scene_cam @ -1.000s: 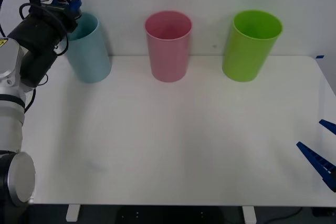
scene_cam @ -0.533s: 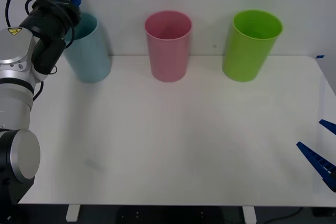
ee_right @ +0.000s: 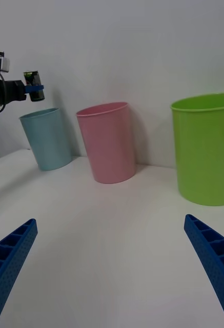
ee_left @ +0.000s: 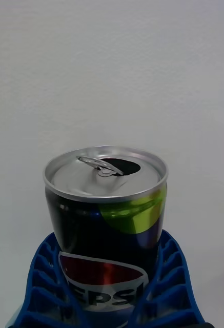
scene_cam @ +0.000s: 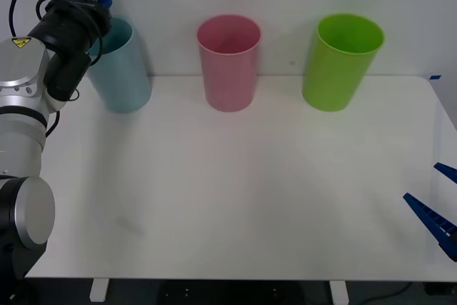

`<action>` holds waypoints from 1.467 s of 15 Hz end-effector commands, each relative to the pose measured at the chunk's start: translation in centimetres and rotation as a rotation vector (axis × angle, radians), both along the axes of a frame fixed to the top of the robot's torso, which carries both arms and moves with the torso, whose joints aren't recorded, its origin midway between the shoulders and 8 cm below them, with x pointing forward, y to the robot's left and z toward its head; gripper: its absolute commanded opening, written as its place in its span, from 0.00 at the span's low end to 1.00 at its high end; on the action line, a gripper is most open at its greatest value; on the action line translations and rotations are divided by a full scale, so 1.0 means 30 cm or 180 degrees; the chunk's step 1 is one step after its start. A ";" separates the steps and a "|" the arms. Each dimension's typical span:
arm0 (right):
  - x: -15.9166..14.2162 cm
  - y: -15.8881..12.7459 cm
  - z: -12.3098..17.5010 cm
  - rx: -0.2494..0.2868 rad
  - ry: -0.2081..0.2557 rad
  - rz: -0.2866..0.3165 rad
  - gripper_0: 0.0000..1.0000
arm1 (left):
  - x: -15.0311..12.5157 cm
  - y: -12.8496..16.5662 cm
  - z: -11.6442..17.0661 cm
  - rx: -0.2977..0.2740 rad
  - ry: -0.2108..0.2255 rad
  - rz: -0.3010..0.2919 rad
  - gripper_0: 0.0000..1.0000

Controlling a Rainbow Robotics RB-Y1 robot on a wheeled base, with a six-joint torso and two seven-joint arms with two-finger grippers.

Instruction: Grasp the object on the table and drop it into the matching bin: aluminum can to the light blue bin, PET bottle to the pink bin.

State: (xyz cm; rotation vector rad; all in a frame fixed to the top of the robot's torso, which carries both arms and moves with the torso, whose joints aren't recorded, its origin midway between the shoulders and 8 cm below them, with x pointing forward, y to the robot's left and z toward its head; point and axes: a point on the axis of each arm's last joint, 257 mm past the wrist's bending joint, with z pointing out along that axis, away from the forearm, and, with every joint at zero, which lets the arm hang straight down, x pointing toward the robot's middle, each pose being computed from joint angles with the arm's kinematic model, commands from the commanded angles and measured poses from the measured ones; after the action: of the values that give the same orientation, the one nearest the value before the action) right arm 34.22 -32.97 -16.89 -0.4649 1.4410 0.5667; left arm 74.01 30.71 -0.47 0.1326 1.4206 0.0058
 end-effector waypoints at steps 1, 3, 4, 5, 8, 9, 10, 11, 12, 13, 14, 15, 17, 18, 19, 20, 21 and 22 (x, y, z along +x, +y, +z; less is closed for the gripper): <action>0.000 0.000 0.000 0.0000 0.0000 0.0000 1.00 | 0.001 -0.005 0.003 -0.0047 -0.0009 0.0003 1.00; 0.000 0.000 0.000 0.0000 0.0000 0.0000 1.00 | 0.001 -0.014 0.001 -0.0094 -0.0007 -0.0021 1.00; 0.000 0.000 0.000 0.0000 0.0000 0.0000 1.00 | 0.001 -0.018 0.001 -0.0115 -0.0008 -0.0032 1.00; 0.000 0.000 0.000 0.0000 0.0000 0.0000 1.00 | 0.000 -0.017 -0.005 -0.0135 -0.0002 -0.0036 1.00; 0.000 0.000 0.000 0.0000 0.0000 0.0000 1.00 | -0.003 -0.026 -0.012 -0.0226 -0.0003 -0.0070 1.00; 0.000 0.000 0.000 0.0000 0.0000 0.0000 1.00 | -0.006 -0.021 -0.014 -0.0261 -0.0005 -0.0080 1.00; 0.000 0.000 0.000 0.0000 0.0000 0.0000 1.00 | -0.012 -0.022 -0.023 -0.0304 0.0006 -0.0139 1.00; 0.000 0.000 0.000 0.0000 0.0000 0.0000 1.00 | -0.026 -0.022 -0.038 -0.0363 0.0019 -0.0242 1.00; 0.000 0.000 0.000 0.0000 0.0000 0.0000 1.00 | -0.040 -0.013 -0.039 -0.0383 0.0009 -0.0305 1.00; 0.000 0.000 0.000 0.0000 0.0000 0.0000 1.00 | -0.056 -0.006 -0.038 -0.0430 -0.0014 -0.0353 1.00; 0.000 0.000 0.000 0.0000 0.0000 0.0000 1.00 | -0.083 0.000 -0.040 -0.0486 -0.0046 -0.0412 1.00; 0.000 0.000 0.000 0.0000 0.0000 0.0000 1.00 | -0.104 -0.003 -0.049 -0.0546 -0.0057 -0.0467 1.00; 0.000 0.000 0.000 0.0000 0.0000 0.0000 1.00 | -0.164 0.015 -0.075 -0.0634 -0.0075 -0.0565 1.00; 0.000 0.000 0.000 0.0000 0.0000 0.0000 1.00 | -0.195 0.027 -0.078 -0.0654 -0.0092 -0.0617 1.00; 0.000 0.000 0.000 0.0000 0.0000 0.0000 1.00 | -0.237 0.039 -0.089 -0.0663 -0.0098 -0.0685 1.00; 0.000 0.000 0.000 0.0000 0.0000 0.0000 1.00 | -0.269 0.050 -0.101 -0.0676 -0.0093 -0.0728 1.00; 0.000 0.000 0.000 0.0000 0.0000 0.0000 1.00 | -0.309 0.059 -0.113 -0.0674 -0.0091 -0.0797 1.00; 0.000 0.000 0.000 0.0000 0.0000 0.0000 1.00 | -0.342 0.068 -0.126 -0.0669 -0.0086 -0.0863 1.00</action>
State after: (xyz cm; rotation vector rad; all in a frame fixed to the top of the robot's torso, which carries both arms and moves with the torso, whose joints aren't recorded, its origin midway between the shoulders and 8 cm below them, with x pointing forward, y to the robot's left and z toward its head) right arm 34.23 -32.97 -16.89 -0.4649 1.4409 0.5666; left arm 64.50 32.58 -4.02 0.1373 1.3596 -0.3507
